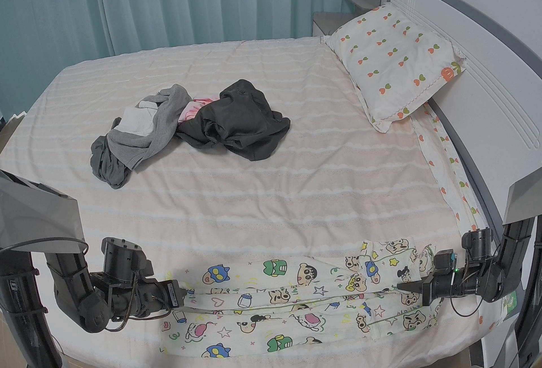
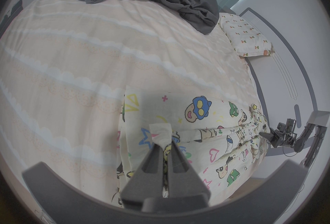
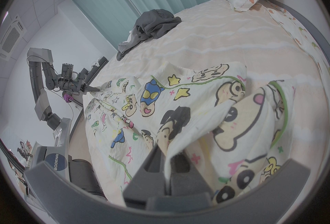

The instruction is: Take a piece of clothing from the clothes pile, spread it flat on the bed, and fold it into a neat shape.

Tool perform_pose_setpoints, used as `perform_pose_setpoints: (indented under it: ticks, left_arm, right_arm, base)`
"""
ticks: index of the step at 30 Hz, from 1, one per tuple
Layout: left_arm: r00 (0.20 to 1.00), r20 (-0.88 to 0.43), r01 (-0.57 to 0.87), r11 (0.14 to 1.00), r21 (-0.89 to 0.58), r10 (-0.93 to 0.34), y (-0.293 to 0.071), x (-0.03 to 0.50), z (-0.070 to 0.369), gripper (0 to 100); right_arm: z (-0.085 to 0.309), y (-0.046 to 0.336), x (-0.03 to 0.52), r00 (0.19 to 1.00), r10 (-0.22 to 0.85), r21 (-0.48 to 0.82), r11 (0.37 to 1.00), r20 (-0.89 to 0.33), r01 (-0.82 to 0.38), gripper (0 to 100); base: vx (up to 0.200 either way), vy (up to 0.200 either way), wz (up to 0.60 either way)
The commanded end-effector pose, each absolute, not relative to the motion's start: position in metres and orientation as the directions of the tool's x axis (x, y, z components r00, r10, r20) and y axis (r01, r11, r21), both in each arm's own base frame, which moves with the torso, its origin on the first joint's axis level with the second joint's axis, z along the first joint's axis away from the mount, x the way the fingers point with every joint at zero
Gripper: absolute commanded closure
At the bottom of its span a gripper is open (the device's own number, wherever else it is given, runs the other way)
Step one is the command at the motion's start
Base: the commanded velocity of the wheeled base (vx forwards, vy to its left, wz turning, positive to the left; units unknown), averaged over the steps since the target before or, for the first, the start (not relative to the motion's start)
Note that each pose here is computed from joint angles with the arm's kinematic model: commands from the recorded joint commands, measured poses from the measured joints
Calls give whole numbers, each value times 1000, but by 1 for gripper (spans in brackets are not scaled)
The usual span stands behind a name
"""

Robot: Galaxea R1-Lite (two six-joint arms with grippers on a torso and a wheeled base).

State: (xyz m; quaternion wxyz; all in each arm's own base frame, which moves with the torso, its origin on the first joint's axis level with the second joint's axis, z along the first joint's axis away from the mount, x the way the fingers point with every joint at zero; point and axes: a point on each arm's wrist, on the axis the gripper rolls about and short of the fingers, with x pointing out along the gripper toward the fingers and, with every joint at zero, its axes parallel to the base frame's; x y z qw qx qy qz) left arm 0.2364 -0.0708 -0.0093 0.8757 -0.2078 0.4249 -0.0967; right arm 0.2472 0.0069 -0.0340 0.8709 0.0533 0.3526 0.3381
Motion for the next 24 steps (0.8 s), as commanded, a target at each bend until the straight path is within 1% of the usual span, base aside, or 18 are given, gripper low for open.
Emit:
perform_pose_setpoints:
  ticks: [1,7,8,9,13,16,19,20,23,24]
  left_arm:
    - [609,-715,-11,897,-442,-345,-71,236,-13,100]
    - [607,-717,-12,897,-441,-344,-72,236,-14,100]
    - [607,-717,-12,897,-441,-344,-72,236,-14,0]
    - [605,-719,-15,898,-439,-342,-71,236,-15,0]
    - [606,-718,-14,898,-440,-342,-71,236,-14,0]
    - [633,-697,-15,895,-446,-337,-69,238,-11,0]
    - [641,-690,-13,895,-447,-335,-68,237,-10,0]
    - [661,-674,-13,893,-450,-330,-65,237,-6,0]
    - [679,-659,-21,889,-458,-323,-61,236,-1,0]
    - [686,-656,-32,887,-460,-315,-57,234,1,0]
  right_arm:
    - [-36,7,246,515,628,335,764,-583,-551,100]
    - [-36,7,244,512,628,338,764,-586,-550,100]
    - [-36,7,244,512,628,338,764,-586,-550,100]
    - [-36,7,244,510,628,339,764,-588,-549,0]
    - [-36,7,243,509,630,340,761,-586,-552,0]
    - [-33,7,243,519,629,333,764,-579,-553,0]
    - [-28,6,243,532,626,324,767,-570,-555,0]
    - [-24,5,241,538,625,321,768,-565,-555,0]
    - [-20,3,240,550,622,315,771,-558,-553,0]
    - [-16,0,239,565,615,308,779,-550,-547,0]
  base:
    - [0,0,0]
    - [0,0,0]
    - [0,0,0]
    - [0,0,0]
    - [0,0,0]
    - [0,0,0]
    - [0,0,0]
    - [0,0,0]
    - [0,0,0]
    - [0,0,0]
